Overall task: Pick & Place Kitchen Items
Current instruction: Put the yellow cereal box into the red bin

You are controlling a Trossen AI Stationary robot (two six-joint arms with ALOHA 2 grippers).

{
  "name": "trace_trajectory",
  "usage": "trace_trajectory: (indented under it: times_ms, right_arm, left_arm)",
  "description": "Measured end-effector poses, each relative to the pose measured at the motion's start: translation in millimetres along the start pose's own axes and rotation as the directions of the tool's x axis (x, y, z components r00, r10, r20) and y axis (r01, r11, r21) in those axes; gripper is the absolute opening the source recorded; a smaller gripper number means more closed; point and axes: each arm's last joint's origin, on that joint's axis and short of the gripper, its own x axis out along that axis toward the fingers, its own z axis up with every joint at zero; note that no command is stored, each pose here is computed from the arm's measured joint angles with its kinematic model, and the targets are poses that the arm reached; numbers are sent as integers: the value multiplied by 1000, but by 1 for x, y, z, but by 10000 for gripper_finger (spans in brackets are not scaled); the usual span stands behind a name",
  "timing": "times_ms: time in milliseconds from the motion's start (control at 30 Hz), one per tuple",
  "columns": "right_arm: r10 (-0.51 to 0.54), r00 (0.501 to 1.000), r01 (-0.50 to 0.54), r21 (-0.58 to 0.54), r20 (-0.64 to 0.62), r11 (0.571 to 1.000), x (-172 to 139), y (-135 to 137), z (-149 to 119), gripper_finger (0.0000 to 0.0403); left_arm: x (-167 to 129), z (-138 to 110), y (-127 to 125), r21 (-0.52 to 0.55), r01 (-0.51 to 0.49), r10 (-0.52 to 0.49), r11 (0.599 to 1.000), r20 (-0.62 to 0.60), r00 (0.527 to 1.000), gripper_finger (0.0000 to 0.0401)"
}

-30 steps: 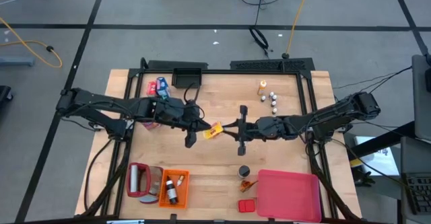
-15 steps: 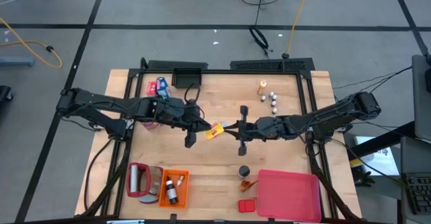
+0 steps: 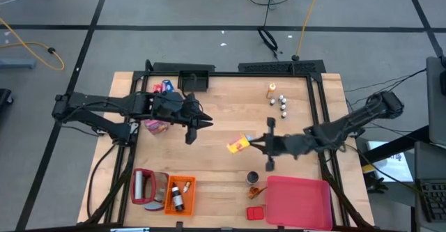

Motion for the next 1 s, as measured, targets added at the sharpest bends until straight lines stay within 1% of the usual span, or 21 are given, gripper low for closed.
trace_trajectory:
  times_ms: [300,367,633,733,900,1000]
  right_arm:
    - [37,999,-38,51,16,998,-50,47,-4,0]
    - [39,999,-41,79,25,996,-61,58,-7,0]
    - [17,997,-27,149,69,988,-101,100,-26,0]
    - [-14,998,5,167,54,986,-106,110,-40,0]
    - [-46,999,39,222,26,974,-108,119,-57,0]
    - [-38,999,33,241,16,970,-110,123,-63,0]
  left_arm:
    - [0,0,1,0,-2,2,1000,1,1000,95]
    - [0,0,1,-1,-2,2,1000,0,1000,95]
    - [0,0,1,0,-3,3,1000,0,1000,95]
    - [0,0,1,0,-3,3,1000,0,1000,95]
    - [0,0,1,-1,-3,3,1000,0,1000,95]
    - [0,0,1,0,-3,3,1000,0,1000,95]
